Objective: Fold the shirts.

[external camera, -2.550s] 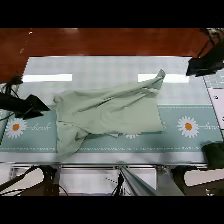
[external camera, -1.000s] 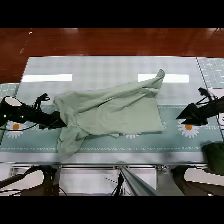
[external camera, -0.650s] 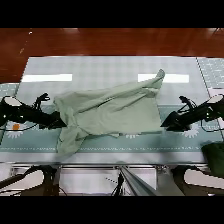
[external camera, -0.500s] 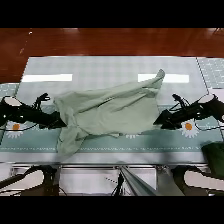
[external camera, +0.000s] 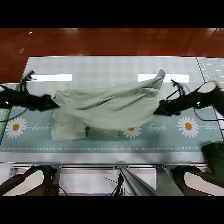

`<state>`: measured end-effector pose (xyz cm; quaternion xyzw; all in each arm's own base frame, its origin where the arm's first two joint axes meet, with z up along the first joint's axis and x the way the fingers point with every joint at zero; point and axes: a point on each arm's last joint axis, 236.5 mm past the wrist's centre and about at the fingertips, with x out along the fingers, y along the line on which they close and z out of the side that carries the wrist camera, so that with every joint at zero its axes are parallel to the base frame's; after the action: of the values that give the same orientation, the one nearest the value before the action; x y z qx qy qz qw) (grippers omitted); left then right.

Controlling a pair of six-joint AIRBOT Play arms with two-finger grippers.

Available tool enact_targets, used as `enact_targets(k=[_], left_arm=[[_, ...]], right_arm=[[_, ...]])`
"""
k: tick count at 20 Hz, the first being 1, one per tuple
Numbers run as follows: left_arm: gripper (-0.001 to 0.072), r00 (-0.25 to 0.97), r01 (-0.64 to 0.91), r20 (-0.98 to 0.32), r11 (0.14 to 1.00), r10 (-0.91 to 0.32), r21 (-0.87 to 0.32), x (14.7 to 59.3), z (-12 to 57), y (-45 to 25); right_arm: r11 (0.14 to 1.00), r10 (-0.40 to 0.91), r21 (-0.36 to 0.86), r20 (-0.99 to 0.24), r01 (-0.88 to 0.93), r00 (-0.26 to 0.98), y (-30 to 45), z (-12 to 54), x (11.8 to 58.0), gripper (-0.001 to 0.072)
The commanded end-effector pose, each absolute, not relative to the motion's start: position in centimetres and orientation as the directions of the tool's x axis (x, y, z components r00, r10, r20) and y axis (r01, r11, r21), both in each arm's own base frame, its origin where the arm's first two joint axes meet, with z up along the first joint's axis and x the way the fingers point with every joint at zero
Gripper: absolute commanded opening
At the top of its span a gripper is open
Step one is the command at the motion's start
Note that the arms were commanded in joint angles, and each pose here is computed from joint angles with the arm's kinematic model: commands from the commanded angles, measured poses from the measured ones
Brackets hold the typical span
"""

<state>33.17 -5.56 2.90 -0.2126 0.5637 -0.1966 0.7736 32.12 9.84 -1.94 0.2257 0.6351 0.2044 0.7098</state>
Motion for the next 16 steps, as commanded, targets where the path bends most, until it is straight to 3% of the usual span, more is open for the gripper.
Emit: enact_targets(k=[1, 4, 6, 8, 12, 16], left_arm=[[0.0016, 0.610, 0.288, -0.587, 0.839, -0.533, -0.462, 35.9, 19.6, -6.4], [0.0016, 0.852, 0.403, -0.277, 0.894, -0.445, -0.197, 32.4, 36.9, -7.0], [0.0016, 0.917, 0.392, -0.039, 0.915, -0.397, -0.100, 28.0, 46.1, -7.6], [0.0015, 0.919, 0.379, 0.126, 0.925, -0.374, -0.016, 23.1, 52.0, -8.4], [0.0016, 0.905, 0.322, 0.257, 0.941, -0.339, 0.106, 15.0, 56.8, -9.9], [0.0016, 0.959, 0.236, 0.140, 0.968, -0.246, 0.087, 10.8, 54.7, -9.2]], right_arm=[[0.846, 0.529, 0.489, -0.718, -0.213, 0.452, 8.1, 12.6, 36.4, 0.0024], [0.906, 0.397, 0.318, -0.415, -0.278, 0.819, 5.5, 30.3, 37.0, 0.0024], [0.926, 0.325, 0.259, -0.180, -0.274, 0.928, 4.7, 40.3, 34.2, 0.0023], [0.947, 0.271, 0.184, -0.024, -0.262, 0.962, 4.5, 46.9, 30.3, 0.0023], [0.981, 0.163, 0.087, 0.100, -0.172, 0.982, 3.7, 52.9, 23.9, 0.0023], [0.997, 0.067, 0.048, 0.014, -0.067, 0.998, 2.7, 51.9, 19.3, 0.0023]])
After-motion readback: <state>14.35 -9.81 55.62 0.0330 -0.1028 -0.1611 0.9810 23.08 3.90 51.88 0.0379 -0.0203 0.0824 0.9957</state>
